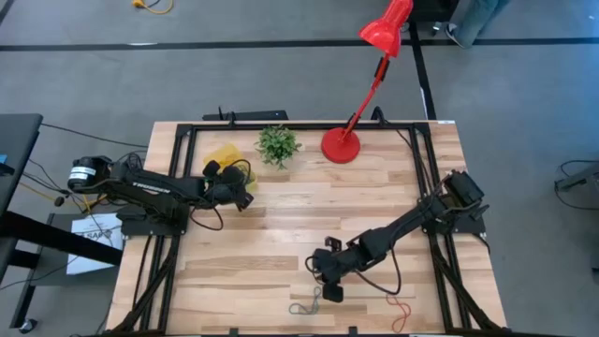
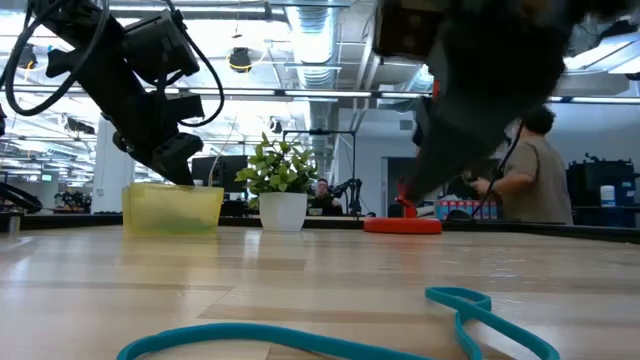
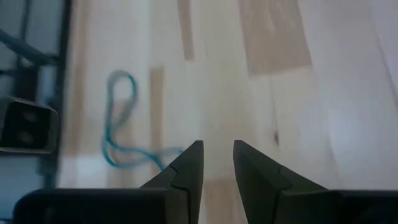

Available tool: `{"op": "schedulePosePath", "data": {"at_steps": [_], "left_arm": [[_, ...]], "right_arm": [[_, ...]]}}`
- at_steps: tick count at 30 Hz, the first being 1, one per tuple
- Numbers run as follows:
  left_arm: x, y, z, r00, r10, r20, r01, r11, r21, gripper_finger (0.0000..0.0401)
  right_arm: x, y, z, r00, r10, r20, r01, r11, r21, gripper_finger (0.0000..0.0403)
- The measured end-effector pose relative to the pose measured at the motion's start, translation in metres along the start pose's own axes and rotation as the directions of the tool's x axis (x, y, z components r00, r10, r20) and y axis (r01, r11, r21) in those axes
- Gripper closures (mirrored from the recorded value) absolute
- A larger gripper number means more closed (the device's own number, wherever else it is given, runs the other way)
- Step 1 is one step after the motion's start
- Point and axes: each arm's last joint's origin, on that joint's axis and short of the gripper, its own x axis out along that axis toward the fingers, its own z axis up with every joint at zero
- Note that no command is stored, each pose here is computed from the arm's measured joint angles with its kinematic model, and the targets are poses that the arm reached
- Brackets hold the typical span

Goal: Pick and place items into bin
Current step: Put the blue rubber band into the yellow bin

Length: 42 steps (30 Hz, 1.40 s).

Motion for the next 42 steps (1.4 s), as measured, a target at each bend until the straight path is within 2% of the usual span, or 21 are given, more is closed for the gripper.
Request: {"op": "schedulePosePath", "data": {"at_steps": [2,5,9,13,16,20,29,33,42], "left_arm": [[0.0,0.0,0.0,1.0,0.002,0.0,-0.002,1.0,0.007,0.031],[0.0,0.0,0.001,1.0,0.001,0.003,-0.001,1.0,0.019,0.031],[0.0,0.0,0.001,1.0,0.0,0.004,0.0,1.0,0.022,0.031],[0.0,0.0,0.001,1.0,-0.001,0.005,0.001,1.0,0.021,0.031],[0.0,0.0,0.001,1.0,0.0,0.004,0.0,1.0,0.018,0.031],[0.0,0.0,0.001,1.0,-0.004,0.006,0.004,1.0,0.016,0.031],[0.0,0.0,0.001,1.0,-0.007,0.004,0.007,1.0,0.021,0.031],[0.0,0.0,0.001,1.0,-0.007,0.004,0.007,1.0,0.022,0.031],[0.0,0.0,0.001,1.0,-0.008,0.003,0.007,1.0,0.023,0.031]], "right_arm": [[0.001,0.003,-0.006,1.0,-0.018,-0.011,0.018,1.0,-0.009,0.0321],[-0.001,0.011,-0.008,0.998,-0.044,0.04,0.045,0.999,-0.029,0.0321],[-0.003,0.028,-0.013,0.993,-0.029,0.111,0.044,0.99,-0.137,0.0321],[0.014,0.035,-0.032,0.997,-0.041,0.066,0.053,0.978,-0.204,0.0321],[0.028,0.04,-0.036,0.996,-0.008,0.088,0.024,0.983,-0.183,0.0321],[0.042,0.038,-0.043,0.995,-0.051,0.089,0.067,0.981,-0.181,0.0321],[0.043,0.034,-0.043,0.991,-0.108,0.079,0.121,0.976,-0.183,0.0321],[0.043,0.033,-0.042,0.99,-0.109,0.091,0.128,0.963,-0.237,0.0321],[0.045,0.024,-0.035,0.987,-0.125,0.1,0.146,0.957,-0.252,0.0321]]}}
